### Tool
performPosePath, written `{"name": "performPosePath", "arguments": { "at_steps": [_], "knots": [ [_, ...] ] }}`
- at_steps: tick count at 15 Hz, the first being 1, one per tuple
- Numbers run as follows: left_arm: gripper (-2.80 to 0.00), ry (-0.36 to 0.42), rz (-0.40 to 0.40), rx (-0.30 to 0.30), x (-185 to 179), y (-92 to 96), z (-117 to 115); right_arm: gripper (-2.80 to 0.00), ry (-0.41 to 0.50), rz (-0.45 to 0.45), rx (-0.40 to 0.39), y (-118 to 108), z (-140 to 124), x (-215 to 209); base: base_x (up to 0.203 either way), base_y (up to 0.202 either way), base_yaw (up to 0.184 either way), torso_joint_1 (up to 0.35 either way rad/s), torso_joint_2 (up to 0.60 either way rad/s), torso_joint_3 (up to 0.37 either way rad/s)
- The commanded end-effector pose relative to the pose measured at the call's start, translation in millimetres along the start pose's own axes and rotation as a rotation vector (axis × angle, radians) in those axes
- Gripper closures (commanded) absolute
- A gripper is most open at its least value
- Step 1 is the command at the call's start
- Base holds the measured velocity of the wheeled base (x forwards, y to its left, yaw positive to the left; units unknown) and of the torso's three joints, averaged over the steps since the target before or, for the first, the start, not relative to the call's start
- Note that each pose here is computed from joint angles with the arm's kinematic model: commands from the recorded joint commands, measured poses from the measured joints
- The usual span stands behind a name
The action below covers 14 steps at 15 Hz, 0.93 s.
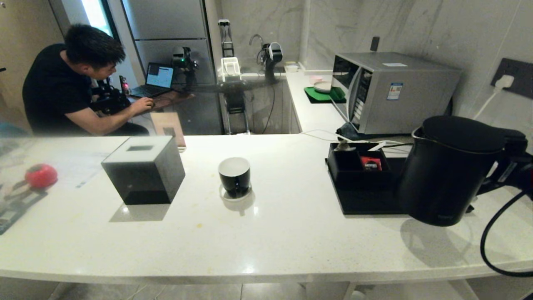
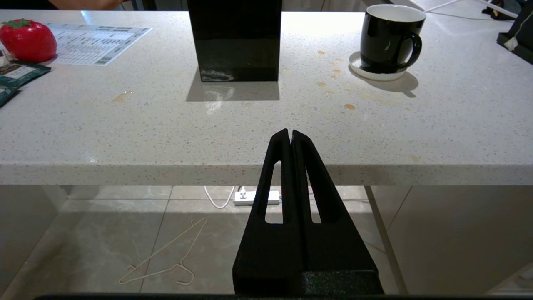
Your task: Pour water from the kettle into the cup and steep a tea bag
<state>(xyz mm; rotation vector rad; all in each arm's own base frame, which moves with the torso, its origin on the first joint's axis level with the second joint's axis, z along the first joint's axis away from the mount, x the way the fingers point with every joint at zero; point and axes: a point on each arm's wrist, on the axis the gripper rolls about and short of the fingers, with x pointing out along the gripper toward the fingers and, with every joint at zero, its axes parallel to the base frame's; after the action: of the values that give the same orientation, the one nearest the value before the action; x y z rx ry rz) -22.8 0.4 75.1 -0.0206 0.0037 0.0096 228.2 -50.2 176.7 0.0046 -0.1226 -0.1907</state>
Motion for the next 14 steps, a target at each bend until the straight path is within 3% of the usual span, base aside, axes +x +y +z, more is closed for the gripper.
{"name": "performPosePath", "arguments": {
  "at_steps": [1, 14],
  "knots": [
    [0.00, 0.001, 0.000, -0.001, 0.0, 0.0, -0.1, 0.00, 0.011, 0.007, 0.001, 1.3, -3.9, 1.3, 0.000, 0.000, 0.000, 0.000, 0.00, 0.000],
    [0.00, -0.001, 0.000, -0.002, 0.0, 0.0, 0.1, 0.00, 0.014, 0.015, 0.002, 3.4, -4.4, 1.1, 0.000, 0.000, 0.000, 0.000, 0.00, 0.000]
  ]
}}
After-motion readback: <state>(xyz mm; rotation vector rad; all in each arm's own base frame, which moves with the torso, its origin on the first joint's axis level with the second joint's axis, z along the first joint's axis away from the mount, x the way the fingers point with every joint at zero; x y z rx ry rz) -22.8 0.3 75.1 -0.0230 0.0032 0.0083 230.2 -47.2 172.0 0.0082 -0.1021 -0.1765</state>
